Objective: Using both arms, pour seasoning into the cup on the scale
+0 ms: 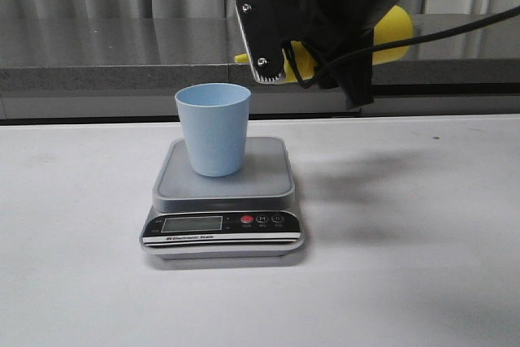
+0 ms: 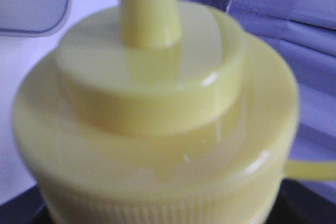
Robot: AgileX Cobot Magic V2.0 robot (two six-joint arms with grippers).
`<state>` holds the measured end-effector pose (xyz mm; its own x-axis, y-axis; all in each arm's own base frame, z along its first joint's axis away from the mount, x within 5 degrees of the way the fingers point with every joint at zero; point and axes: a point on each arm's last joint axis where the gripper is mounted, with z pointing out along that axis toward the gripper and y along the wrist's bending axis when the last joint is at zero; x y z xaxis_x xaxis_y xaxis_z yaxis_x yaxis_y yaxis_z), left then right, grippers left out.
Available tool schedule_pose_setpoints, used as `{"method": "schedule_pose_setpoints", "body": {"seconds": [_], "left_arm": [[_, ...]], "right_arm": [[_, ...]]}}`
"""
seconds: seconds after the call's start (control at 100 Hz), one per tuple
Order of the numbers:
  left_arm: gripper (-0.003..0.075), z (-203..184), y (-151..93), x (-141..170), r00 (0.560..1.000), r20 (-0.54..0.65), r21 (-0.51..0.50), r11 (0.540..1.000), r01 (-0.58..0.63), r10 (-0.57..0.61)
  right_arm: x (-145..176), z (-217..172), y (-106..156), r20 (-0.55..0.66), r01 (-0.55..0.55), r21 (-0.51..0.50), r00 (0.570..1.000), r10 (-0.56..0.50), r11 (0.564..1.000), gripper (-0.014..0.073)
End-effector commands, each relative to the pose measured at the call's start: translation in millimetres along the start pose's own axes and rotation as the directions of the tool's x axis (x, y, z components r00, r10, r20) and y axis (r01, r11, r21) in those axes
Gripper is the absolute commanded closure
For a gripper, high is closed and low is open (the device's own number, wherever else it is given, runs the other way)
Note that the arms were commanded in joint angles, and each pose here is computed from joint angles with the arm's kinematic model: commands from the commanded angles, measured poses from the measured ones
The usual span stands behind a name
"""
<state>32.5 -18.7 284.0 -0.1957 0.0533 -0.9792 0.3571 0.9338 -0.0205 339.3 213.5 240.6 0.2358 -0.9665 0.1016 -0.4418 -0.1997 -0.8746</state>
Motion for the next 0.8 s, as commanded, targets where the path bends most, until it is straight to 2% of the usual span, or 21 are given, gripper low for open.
{"method": "schedule_pose_setpoints", "body": {"seconds": [0.0, 0.25, 0.52, 0.63, 0.79], "left_arm": [[0.0682, -2.8, 0.6, -14.9, 0.995, 0.098, -0.01, 1.0, 0.018, -0.017], [0.0682, -2.8, 0.6, -14.9, 0.995, 0.098, -0.01, 1.0, 0.018, -0.017], [0.0682, -2.8, 0.6, -14.9, 0.995, 0.098, -0.01, 1.0, 0.018, -0.017], [0.0682, -2.8, 0.6, -14.9, 0.995, 0.098, -0.01, 1.0, 0.018, -0.017], [0.0682, -2.8, 0.6, -14.9, 0.995, 0.098, -0.01, 1.0, 0.018, -0.017]], "right_arm": [[3.3, -17.6, -32.5, -0.025, 0.051, 0.13, 0.999, -0.048, 0.99, 0.0603], [2.1, -17.7, -38.7, -0.08, 0.182, 0.191, 0.982, -0.17, 0.964, 0.0603], [0.9, -11.0, -34.8, -0.117, 0.24, 0.193, 0.968, -0.22, 0.951, 0.0603], [2.3, -13.5, -36.7, -0.105, 0.152, 0.194, 0.986, -0.133, 0.969, 0.0603], [8.5, -30.7, -48.0, -0.047, -0.095, 0.198, 0.993, 0.106, 0.976, 0.0625]]}}
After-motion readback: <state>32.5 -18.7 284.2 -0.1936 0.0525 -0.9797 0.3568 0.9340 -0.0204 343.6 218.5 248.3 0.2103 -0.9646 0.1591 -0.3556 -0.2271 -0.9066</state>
